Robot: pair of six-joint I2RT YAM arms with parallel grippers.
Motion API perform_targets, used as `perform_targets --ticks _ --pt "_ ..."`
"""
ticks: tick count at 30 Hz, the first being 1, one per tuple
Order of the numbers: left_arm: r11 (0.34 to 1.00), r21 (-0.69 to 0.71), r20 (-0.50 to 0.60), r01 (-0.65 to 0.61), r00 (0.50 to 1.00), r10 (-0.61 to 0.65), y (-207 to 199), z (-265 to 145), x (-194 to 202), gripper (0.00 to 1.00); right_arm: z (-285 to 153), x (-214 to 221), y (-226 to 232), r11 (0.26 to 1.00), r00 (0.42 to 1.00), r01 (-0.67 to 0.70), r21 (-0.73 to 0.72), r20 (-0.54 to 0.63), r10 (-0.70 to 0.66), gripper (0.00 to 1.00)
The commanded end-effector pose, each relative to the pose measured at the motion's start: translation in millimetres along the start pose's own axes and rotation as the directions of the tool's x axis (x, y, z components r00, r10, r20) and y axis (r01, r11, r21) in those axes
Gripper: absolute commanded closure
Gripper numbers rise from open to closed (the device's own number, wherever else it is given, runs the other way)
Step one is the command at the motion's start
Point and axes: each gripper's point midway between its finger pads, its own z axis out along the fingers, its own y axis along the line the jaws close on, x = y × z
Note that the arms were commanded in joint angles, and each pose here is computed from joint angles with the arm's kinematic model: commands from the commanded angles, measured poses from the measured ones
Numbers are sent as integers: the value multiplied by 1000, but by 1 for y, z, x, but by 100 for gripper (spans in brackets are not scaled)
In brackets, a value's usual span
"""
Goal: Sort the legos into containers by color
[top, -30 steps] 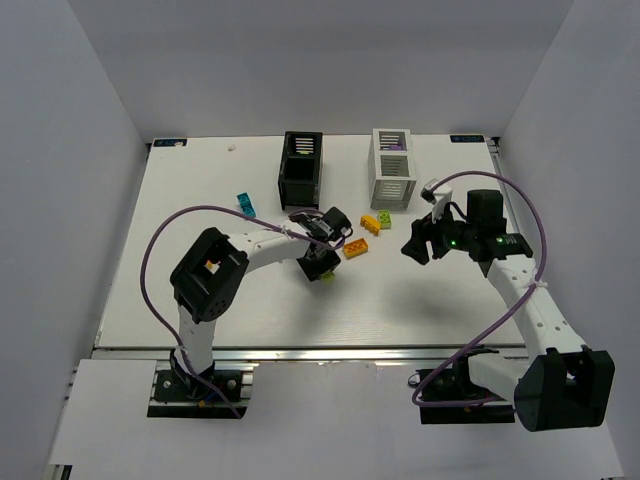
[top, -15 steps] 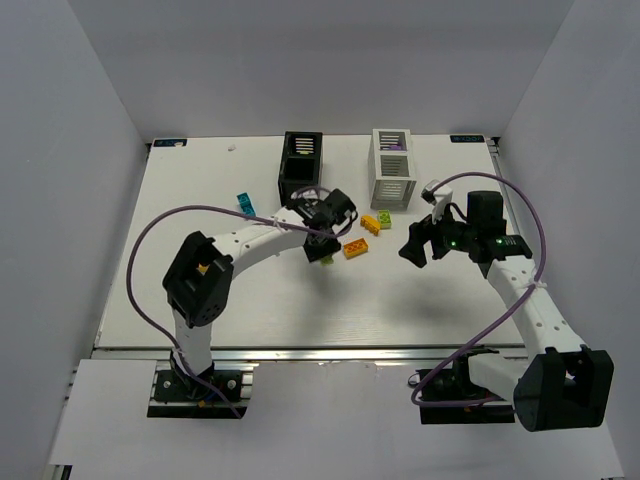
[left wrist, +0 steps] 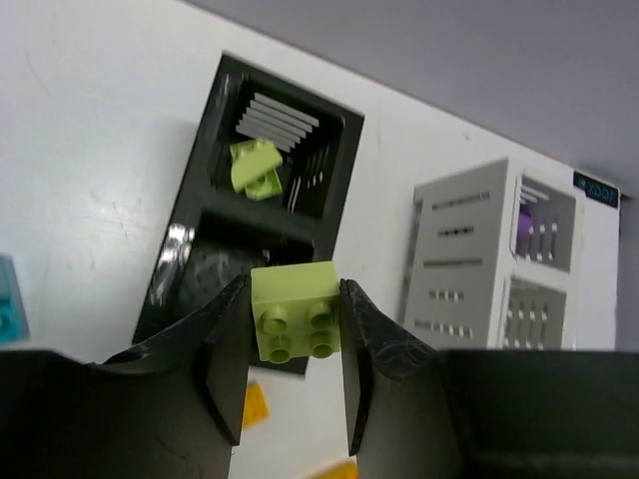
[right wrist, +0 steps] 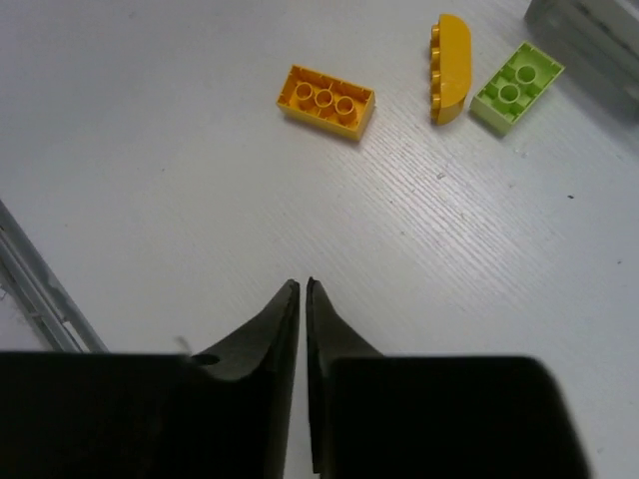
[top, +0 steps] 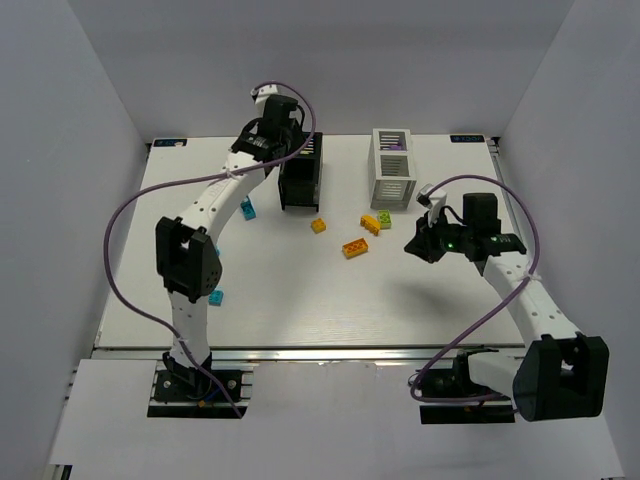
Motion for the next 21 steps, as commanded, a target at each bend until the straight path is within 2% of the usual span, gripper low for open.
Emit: perform_targets --ticks 1,2,3,7,10,11,16,21 --pt "993 79 114 -82 991 73 -19 25 -30 100 5 -6 5 998 1000 -22 -56 22 23 95" --pt "994 76 121 -84 990 75 -17 37 -29 100 6 -5 5 998 999 -33 -62 14 34 98" --pt "992 85 148 -89 986 76 -20 41 -38 100 8 -3 5 997 999 -40 -67 7 41 97" --pt "992 102 245 -79 968 52 -22 59 -59 100 10 0 5 996 999 -46 -73 -4 46 89" --pt "993 89 275 -79 960 52 -19 72 -63 100 11 4 3 996 999 -44 -75 -17 43 80" --pt "993 84 278 -81 959 55 -19 75 -63 100 11 5 3 996 999 -46 -75 -22 44 75" --pt "994 66 284 -85 957 63 -17 88 -62 100 14 8 1 995 998 -54 -80 -35 52 66" --pt "996 42 268 -77 961 63 -10 96 -52 94 17 8 -1 995 998 -58 -81 -43 55 48"
